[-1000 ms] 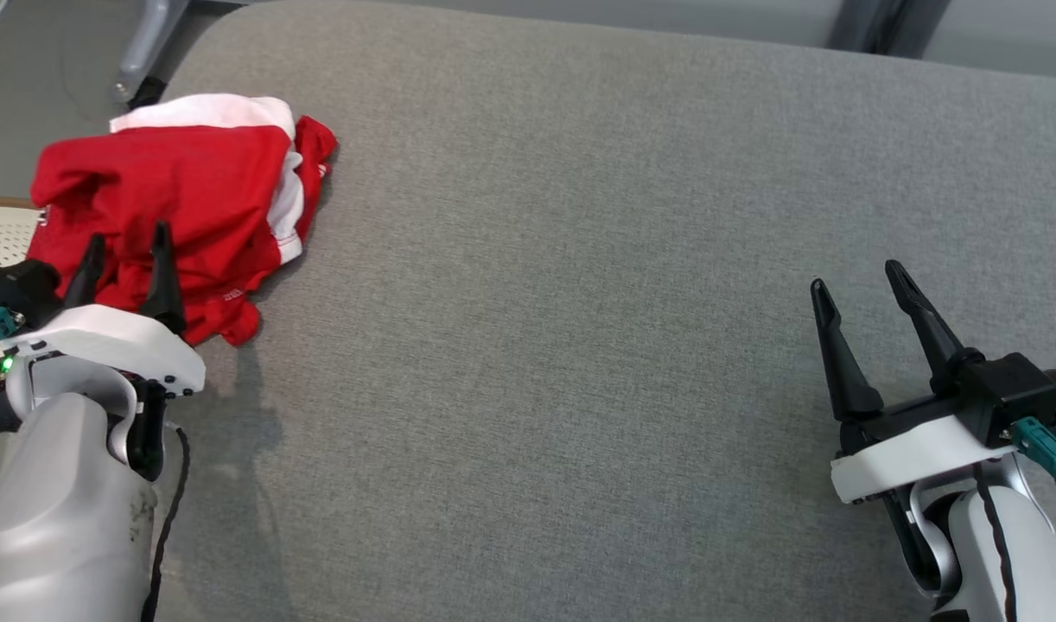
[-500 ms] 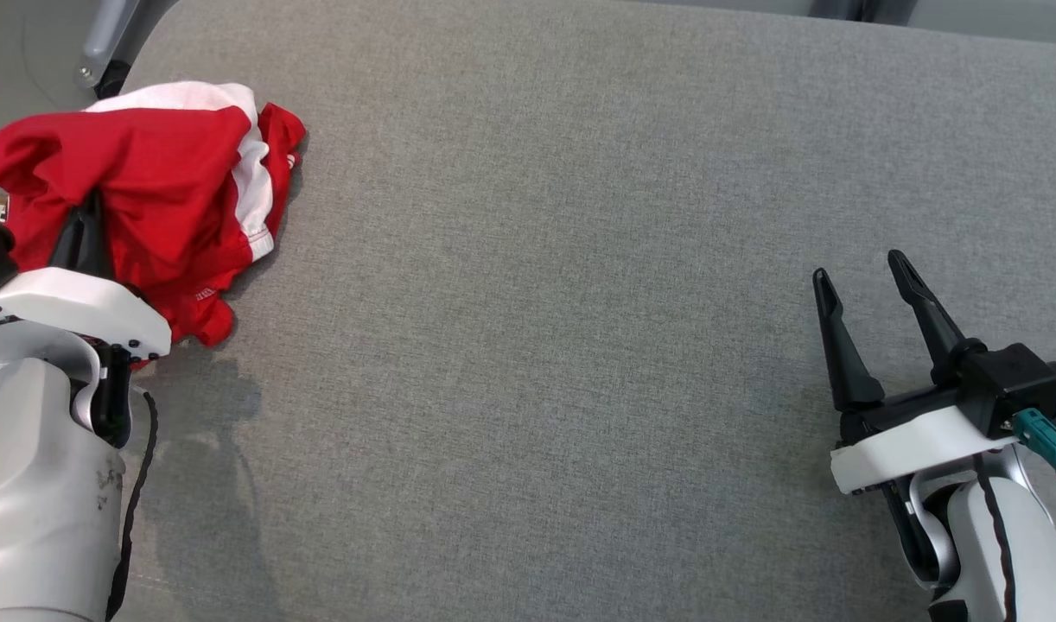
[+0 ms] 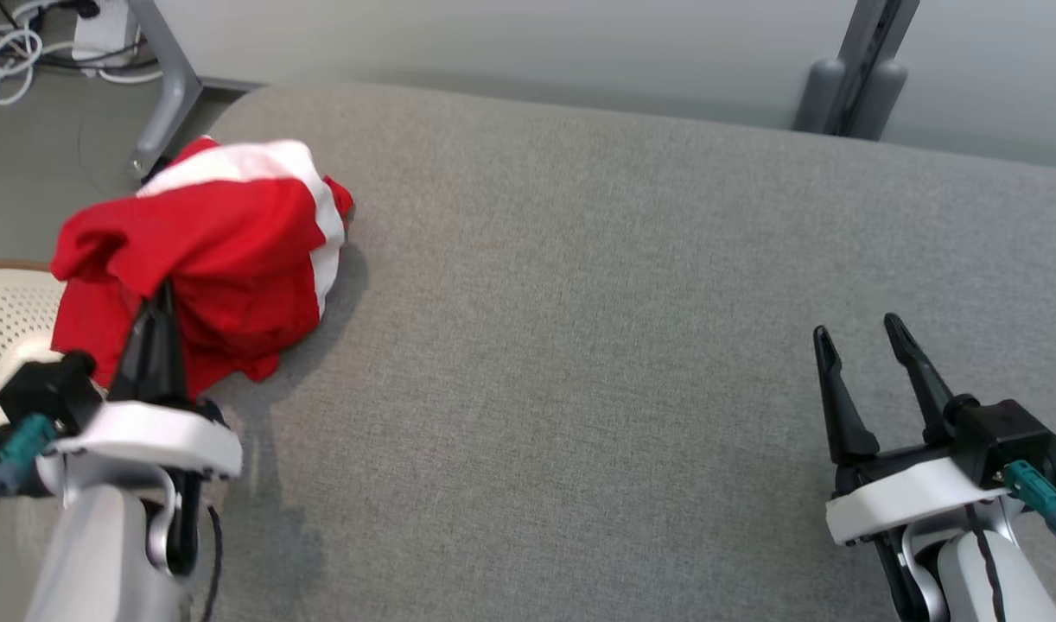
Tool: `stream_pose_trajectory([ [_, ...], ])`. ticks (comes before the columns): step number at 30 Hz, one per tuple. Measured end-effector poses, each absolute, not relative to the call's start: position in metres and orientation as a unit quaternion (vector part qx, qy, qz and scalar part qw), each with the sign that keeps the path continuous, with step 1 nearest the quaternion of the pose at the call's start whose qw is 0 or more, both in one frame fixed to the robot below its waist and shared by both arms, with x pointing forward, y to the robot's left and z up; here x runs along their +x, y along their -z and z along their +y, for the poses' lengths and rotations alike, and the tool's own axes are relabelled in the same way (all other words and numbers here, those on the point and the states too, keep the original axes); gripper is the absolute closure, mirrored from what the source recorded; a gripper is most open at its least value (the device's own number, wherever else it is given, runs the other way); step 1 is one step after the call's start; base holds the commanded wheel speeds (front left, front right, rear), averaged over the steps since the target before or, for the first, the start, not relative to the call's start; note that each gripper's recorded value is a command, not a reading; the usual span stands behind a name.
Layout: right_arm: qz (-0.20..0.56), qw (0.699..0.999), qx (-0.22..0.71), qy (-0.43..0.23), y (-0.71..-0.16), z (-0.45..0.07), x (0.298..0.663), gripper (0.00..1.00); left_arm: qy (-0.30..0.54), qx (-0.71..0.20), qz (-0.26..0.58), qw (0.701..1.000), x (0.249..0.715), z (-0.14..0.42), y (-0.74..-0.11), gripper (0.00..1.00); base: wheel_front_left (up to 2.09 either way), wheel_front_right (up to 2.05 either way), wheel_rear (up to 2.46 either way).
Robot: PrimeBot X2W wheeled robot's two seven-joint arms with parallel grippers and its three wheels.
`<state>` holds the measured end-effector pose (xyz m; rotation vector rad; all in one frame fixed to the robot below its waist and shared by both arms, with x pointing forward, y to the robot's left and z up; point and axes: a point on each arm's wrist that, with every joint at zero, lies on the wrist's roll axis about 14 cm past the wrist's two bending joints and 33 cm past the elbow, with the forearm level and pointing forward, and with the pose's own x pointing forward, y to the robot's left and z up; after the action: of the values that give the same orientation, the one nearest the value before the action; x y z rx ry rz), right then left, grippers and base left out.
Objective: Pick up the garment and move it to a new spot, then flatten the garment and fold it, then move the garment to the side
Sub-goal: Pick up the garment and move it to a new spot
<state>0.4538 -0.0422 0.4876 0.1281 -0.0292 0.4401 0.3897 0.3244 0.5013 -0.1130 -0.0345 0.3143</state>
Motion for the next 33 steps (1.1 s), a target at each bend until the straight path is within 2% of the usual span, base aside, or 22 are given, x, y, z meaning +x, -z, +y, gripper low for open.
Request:
stream_pose_trajectory([
  [9, -0.035, 0.977, 0.067, -0.198, -0.507, -0.058, 0.433, 0.00, -0.117, -0.069, -0.025, 0.990, 0.361, 0.278, -0.505, 1.00, 0.00, 0.00, 0.00],
  [20, -0.043, 0.990, 0.061, -0.123, -0.509, -0.114, 0.430, 0.00, 0.085, -0.081, -0.037, 0.992, 0.420, 0.146, -0.536, 1.00, 0.00, 0.00, 0.00],
  [27, -0.034, 0.997, 0.059, -0.047, -0.501, -0.169, 0.421, 0.00, 0.261, -0.075, -0.047, 0.961, 0.447, 0.023, -0.551, 1.00, 0.00, 0.00, 0.00],
  [33, -0.011, 0.998, 0.066, 0.012, -0.484, -0.208, 0.409, 0.00, 0.380, -0.073, -0.024, 0.922, 0.443, -0.061, -0.538, 1.00, 0.00, 0.00, 0.00],
])
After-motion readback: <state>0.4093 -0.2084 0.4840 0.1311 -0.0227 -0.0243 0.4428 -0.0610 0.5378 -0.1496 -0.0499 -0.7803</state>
